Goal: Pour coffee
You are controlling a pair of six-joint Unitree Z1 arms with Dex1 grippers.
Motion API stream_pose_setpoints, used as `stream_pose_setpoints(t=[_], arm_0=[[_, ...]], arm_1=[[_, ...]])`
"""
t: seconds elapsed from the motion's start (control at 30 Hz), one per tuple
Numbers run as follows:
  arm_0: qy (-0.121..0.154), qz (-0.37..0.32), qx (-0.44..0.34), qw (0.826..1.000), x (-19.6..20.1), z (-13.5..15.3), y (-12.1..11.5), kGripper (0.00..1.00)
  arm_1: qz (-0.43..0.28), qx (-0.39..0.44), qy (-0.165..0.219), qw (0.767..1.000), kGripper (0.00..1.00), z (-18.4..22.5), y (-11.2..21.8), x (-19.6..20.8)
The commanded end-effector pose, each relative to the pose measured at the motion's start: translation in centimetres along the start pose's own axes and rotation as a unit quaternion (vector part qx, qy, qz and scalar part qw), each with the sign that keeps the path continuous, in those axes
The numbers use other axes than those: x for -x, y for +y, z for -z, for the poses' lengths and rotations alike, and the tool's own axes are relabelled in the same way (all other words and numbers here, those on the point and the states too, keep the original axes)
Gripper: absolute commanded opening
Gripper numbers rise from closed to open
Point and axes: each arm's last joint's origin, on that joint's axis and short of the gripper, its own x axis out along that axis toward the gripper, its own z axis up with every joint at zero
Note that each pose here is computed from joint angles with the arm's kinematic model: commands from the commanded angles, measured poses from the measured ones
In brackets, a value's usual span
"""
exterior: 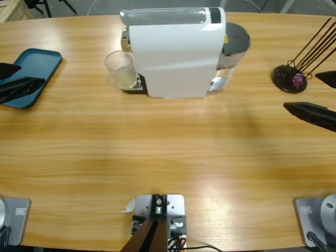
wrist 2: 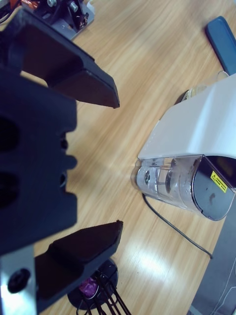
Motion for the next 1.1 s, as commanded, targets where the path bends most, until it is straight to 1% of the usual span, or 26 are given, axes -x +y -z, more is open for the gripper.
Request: stream_pose_setpoints(t=[0.03, 1.1], arm_0=[[0.026, 0.009, -0.003, 1.000, -0.71, 1.18, 0.01, 0.927], [0.027, 0.009, -0.003, 1.000, -0.84, 1.15, 0.03, 0.930]], arm_1=[[0.009, 0.001, 0.036, 0.999, 1.000, 1.24, -0.21, -1.12], [0.009, 0.001, 0.041, 0.999, 1.000, 1.24, -0.21, -1.31]])
